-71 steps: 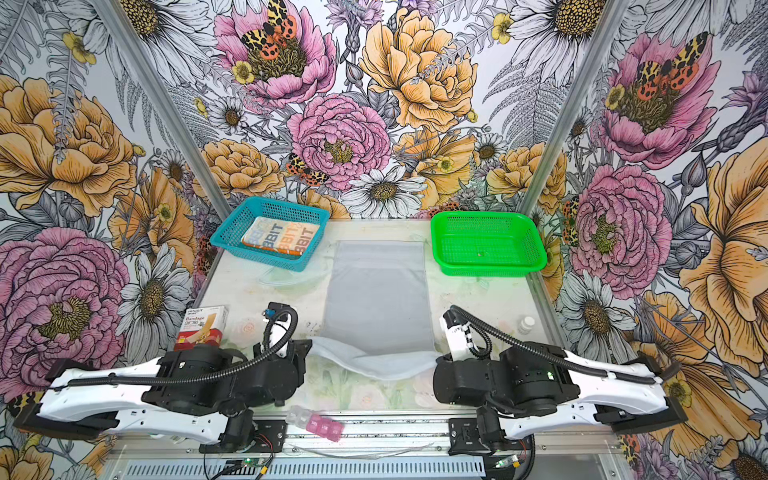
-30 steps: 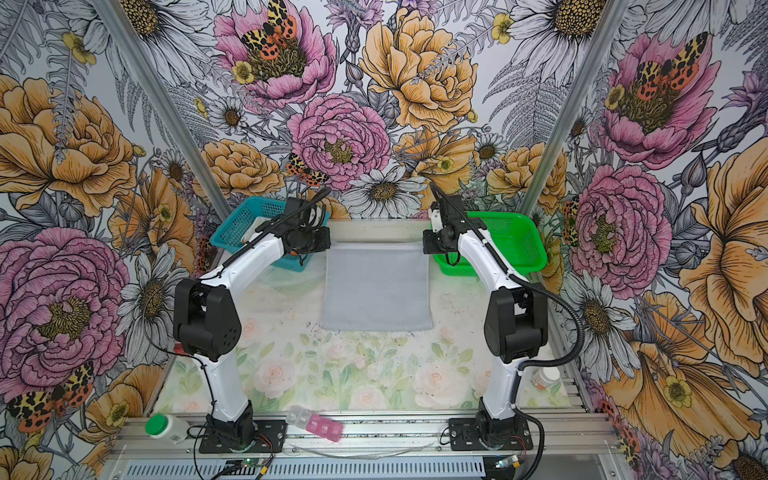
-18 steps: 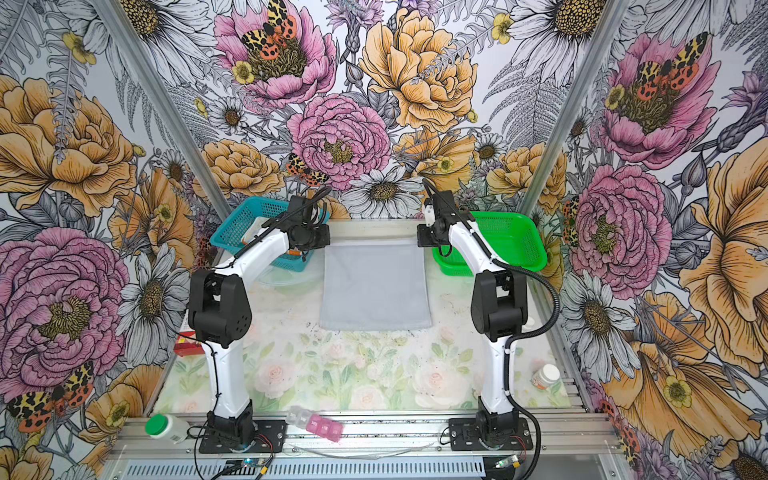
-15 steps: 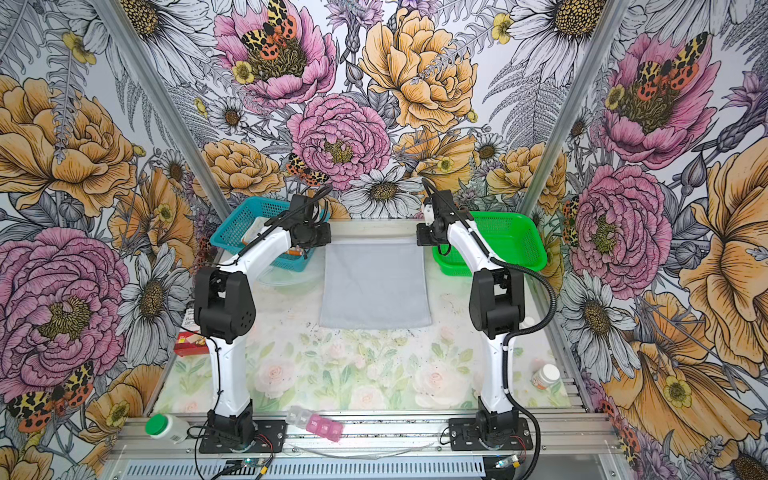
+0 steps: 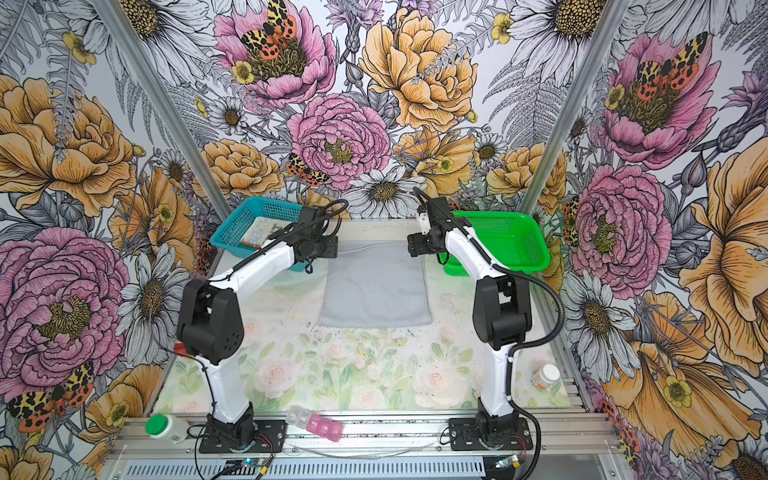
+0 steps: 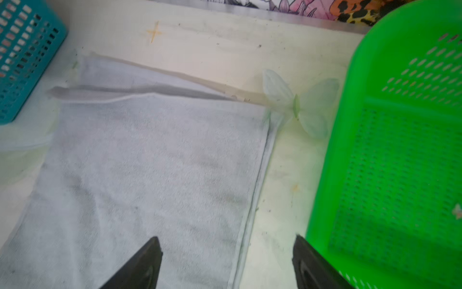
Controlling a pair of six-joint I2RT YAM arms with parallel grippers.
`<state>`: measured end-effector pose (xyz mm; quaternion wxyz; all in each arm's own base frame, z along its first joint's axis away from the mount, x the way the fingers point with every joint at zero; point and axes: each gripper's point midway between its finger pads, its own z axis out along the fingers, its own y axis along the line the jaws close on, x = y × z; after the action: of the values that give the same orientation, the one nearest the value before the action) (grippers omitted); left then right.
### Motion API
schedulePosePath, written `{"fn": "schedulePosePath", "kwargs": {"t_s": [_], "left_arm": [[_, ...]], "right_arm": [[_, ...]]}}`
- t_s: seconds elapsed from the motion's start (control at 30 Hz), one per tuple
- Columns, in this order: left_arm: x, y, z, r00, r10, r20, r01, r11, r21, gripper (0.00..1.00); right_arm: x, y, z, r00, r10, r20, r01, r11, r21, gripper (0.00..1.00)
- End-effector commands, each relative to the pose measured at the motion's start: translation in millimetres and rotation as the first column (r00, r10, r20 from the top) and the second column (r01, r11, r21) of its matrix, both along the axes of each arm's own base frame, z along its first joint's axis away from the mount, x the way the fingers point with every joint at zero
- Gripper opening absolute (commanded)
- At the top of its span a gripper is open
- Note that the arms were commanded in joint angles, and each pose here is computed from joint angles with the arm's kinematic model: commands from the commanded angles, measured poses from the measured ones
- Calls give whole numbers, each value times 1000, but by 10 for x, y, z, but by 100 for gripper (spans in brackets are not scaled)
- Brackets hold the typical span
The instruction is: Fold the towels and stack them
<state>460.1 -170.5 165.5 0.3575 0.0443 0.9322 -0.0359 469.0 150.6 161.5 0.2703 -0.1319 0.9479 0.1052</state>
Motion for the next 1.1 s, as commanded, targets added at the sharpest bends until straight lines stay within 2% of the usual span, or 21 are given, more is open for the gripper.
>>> {"fn": "schedulePosePath", "kwargs": {"t_s": [0.0, 0.03, 0.1, 0.2, 0.37, 0.53, 0.6, 0.7, 0.73, 0.93, 1.07], "left_arm": [[-491, 69, -220, 998, 57, -28, -58, 998, -29, 65], [-685, 20, -375, 997, 41, -66, -45, 997, -63, 64], [-969, 57, -622, 992, 49, -120, -57, 996, -63, 63], [-1213, 73, -848, 984, 44, -174, -59, 995, -83, 62], [-1394, 33, -1054, 971, 26, -237, -55, 992, -115, 62], [-1495, -20, -1149, 961, 11, -277, -51, 989, -139, 60], [-1545, -27, -1187, 958, 6, -287, -46, 990, -133, 57], [-1607, -21, -1243, 953, 10, -304, -52, 990, -133, 48], [-1624, -15, -1257, 952, 9, -307, -51, 990, -130, 44], [-1666, 1, -1281, 951, 13, -309, -55, 990, -130, 38], [-1661, -5, -1277, 952, 11, -305, -55, 989, -136, 36]], "right_arm": [[-478, 40, 187, 999, -49, -2, 49, 998, 42, 81], [-653, 51, 92, 998, -56, -38, 58, 997, 52, 80], [-934, 25, -115, 992, -83, -97, 87, 995, 44, 77], [-1231, -115, -472, 976, -143, -164, 147, 989, 11, 76], [-1460, -273, -837, 958, -199, -205, 197, 980, -29, 76], [-1492, -281, -971, 951, -204, -234, 203, 979, -26, 72], [-1493, -239, -1020, 948, -192, -256, 195, 981, -14, 65], [-1522, -183, -1087, 942, -180, -284, 190, 982, 7, 37], [-1528, -178, -1097, 941, -179, -287, 189, 982, 9, 33], [-1620, -142, -1225, 933, -160, -322, 176, 984, 22, 33], [-1633, -154, -1274, 933, -159, -324, 172, 985, 13, 39]]}}
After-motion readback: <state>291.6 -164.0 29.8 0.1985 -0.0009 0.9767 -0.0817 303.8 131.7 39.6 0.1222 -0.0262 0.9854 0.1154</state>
